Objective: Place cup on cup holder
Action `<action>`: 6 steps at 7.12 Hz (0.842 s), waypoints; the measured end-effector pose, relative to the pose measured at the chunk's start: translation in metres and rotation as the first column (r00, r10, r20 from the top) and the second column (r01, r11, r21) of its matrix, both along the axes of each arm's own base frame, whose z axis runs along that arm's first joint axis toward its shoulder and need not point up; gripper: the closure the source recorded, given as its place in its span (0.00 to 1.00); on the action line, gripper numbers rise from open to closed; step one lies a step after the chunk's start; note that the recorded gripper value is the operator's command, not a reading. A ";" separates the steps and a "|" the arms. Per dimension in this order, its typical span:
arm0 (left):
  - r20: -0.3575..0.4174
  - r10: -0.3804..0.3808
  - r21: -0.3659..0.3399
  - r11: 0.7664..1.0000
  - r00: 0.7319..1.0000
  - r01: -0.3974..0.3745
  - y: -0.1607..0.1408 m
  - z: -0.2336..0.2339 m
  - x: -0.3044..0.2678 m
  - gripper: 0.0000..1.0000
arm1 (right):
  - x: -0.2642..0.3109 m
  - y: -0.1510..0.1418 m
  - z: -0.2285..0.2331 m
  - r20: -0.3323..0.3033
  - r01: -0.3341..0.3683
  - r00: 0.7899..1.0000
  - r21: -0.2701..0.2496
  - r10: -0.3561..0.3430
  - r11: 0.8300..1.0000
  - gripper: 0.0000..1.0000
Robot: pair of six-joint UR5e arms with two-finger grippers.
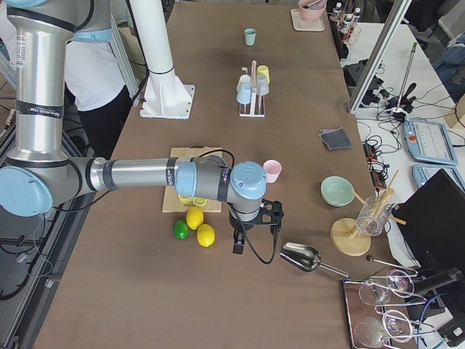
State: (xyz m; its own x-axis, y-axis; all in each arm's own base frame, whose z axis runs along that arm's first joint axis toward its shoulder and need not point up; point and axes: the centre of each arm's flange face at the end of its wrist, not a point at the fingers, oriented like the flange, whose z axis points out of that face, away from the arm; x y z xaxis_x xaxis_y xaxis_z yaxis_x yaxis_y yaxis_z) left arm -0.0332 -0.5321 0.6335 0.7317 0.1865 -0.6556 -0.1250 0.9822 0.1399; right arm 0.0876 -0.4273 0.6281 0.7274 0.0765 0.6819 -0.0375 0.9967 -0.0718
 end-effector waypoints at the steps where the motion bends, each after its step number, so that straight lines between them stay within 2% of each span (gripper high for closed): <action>1: 0.000 0.000 0.000 1.000 1.000 0.000 0.000 0.000 0.000 0.02 | 0.000 -0.001 0.001 0.001 0.000 1.000 -0.002 0.000 1.000 0.00; 3: 0.000 0.000 0.000 1.000 1.000 0.000 0.000 -0.001 0.000 0.02 | -0.003 -0.008 -0.001 0.003 0.004 1.000 0.002 -0.004 1.000 0.00; 4: 0.000 0.000 0.002 1.000 1.000 0.000 -0.001 -0.002 0.000 0.02 | -0.012 -0.016 -0.004 0.003 0.027 1.000 0.010 -0.027 1.000 0.00; 6: 0.000 -0.002 -0.013 1.000 1.000 0.002 0.000 0.003 0.000 0.02 | -0.059 -0.051 -0.027 -0.020 0.137 0.990 0.056 -0.136 0.989 0.00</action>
